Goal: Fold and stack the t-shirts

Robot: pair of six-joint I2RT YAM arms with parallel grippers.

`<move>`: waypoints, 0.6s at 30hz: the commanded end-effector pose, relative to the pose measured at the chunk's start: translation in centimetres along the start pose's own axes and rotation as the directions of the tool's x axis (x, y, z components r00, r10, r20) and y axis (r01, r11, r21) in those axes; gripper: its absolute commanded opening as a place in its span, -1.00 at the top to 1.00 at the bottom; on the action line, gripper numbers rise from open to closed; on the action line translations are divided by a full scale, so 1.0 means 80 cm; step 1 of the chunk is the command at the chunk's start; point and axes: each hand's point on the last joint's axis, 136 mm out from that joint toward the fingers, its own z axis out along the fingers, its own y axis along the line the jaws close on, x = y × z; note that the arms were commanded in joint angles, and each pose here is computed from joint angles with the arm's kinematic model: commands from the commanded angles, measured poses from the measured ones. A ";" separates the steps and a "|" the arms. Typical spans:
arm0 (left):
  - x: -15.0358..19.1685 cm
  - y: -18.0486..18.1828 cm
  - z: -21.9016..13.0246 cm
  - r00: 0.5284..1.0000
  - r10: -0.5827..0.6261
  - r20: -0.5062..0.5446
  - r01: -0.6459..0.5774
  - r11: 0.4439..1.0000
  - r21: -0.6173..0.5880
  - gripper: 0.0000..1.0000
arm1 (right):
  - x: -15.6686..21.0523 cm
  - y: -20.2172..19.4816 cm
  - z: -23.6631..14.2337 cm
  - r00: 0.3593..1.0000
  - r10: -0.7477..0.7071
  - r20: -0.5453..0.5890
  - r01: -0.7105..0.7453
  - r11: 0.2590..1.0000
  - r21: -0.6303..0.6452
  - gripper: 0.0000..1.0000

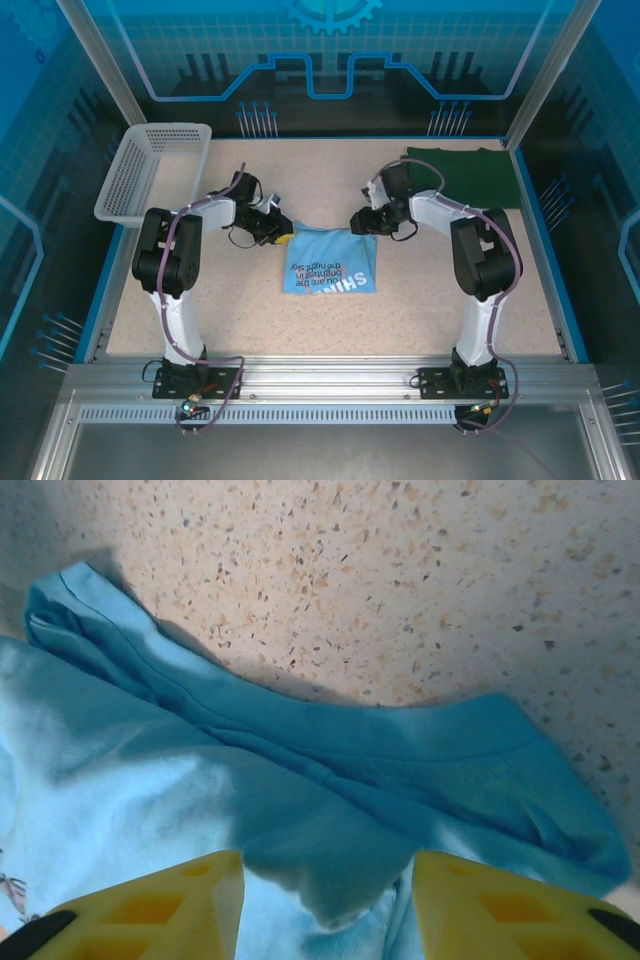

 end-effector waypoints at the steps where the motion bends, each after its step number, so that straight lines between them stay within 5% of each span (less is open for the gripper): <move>1: 0.005 -0.011 -0.003 0.999 0.033 -0.003 -0.033 0.999 0.007 0.83 | -0.002 0.013 0.006 0.999 -0.037 -0.031 0.037 0.999 -0.006 0.24; 8: 0.012 -0.026 -0.017 0.998 0.064 0.017 -0.064 0.998 0.016 0.94 | 0.009 0.030 -0.017 0.999 -0.032 -0.013 0.031 0.999 -0.036 0.99; 18: 0.022 -0.075 -0.037 0.984 0.171 0.053 -0.173 0.984 0.032 0.93 | 0.027 0.035 -0.097 0.988 0.019 0.155 -0.025 0.999 0.039 1.00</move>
